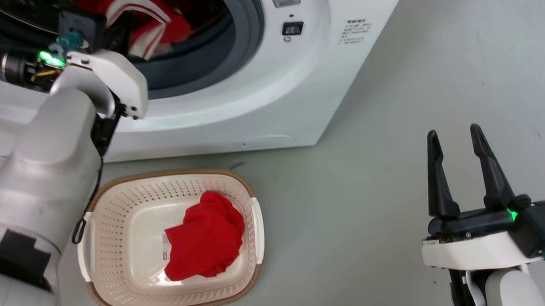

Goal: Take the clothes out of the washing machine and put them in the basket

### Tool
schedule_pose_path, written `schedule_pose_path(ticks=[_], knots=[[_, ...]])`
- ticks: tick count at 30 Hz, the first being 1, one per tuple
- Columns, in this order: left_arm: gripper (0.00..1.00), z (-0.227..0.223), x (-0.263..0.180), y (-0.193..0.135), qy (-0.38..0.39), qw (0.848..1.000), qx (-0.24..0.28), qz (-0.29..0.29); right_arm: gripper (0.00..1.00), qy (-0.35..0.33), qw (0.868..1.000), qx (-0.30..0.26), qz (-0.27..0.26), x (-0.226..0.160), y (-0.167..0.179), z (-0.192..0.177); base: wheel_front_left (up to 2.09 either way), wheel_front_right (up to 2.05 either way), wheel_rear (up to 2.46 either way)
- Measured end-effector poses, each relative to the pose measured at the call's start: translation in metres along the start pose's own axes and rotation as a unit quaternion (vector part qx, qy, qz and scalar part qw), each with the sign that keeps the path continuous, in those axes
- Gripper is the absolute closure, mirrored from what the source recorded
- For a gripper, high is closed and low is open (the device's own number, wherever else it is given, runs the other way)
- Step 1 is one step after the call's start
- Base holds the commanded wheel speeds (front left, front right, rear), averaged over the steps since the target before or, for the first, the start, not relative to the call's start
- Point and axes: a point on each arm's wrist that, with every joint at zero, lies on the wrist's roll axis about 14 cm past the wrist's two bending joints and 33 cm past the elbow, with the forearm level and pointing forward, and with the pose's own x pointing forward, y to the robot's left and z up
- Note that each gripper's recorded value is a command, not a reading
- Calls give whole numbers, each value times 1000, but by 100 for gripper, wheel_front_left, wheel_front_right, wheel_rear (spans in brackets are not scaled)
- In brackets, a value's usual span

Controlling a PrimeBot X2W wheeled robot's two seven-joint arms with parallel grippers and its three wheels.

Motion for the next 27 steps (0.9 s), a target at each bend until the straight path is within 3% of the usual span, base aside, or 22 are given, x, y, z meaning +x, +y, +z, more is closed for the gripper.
schedule_pose_path(ticks=[17,27], knots=[[100,71,-101,-17,-138,990,0,20,0,-27,999,3,34,-25,26,28,0,0,0],[100,134,-158,-18,-209,977,37,28,0,-44,998,5,55,-37,42,41,0,0,0]])
